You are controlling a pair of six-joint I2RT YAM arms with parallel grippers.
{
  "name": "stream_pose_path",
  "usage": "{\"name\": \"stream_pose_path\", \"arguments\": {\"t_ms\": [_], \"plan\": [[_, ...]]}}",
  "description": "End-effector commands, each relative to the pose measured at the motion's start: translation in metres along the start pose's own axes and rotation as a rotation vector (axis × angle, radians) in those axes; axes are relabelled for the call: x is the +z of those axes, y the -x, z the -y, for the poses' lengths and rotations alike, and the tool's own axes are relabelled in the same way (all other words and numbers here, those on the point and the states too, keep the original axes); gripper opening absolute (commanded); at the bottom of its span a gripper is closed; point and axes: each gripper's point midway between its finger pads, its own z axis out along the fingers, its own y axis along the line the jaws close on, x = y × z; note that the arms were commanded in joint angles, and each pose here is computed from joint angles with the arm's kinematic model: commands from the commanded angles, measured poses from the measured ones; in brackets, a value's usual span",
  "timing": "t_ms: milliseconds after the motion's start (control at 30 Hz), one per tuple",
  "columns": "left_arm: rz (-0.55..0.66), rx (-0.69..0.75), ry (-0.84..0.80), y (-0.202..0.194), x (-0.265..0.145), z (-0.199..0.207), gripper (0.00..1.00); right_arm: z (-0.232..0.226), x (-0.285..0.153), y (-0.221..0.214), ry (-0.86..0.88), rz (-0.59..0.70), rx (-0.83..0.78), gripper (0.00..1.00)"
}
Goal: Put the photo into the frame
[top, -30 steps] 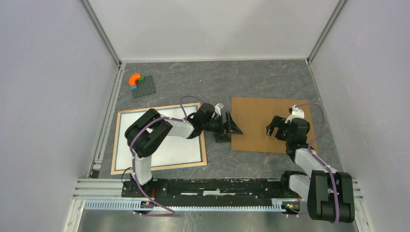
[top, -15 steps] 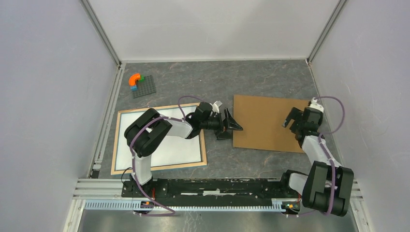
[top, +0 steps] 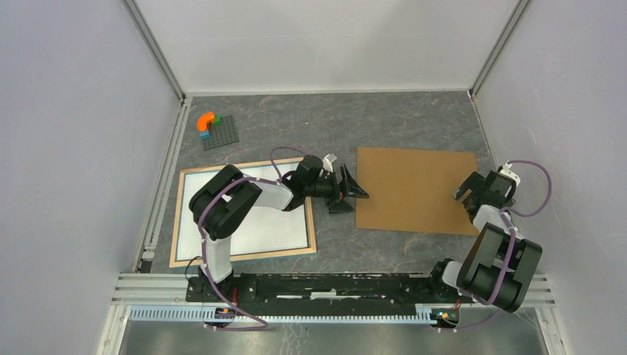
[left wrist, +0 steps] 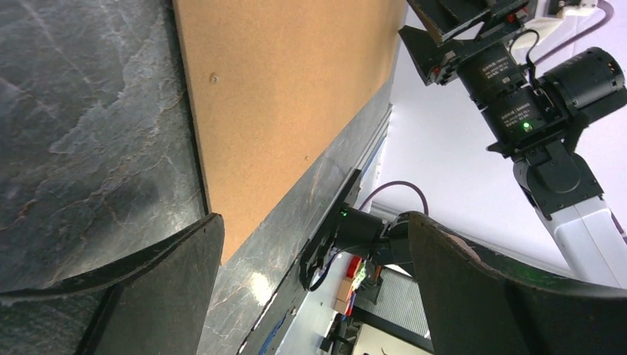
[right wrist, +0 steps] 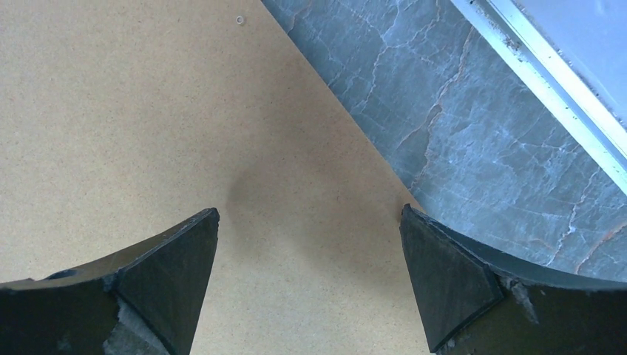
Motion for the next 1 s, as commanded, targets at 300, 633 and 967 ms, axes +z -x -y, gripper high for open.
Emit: {"name": "stream_pose_path", "arguments": {"t_ms": [300,633,967], "plan": [[0.061,0.106,0.149,0.016,-0.003,-0.012,1.0,0.007,0.023,0.004,0.015,-0.024,0.058,0.98],[-0.075,0.048,0.048,0.0,0.019,0.002,1.0,-0.015,0.01,-0.031,0.168,-0.078,0.067,0.98],[-0.122,0.083,-0.063,0.004,0.011,0.045,0.98,-0.031,-0.001,-0.056,0.29,-0.11,0.066,0.97]]}}
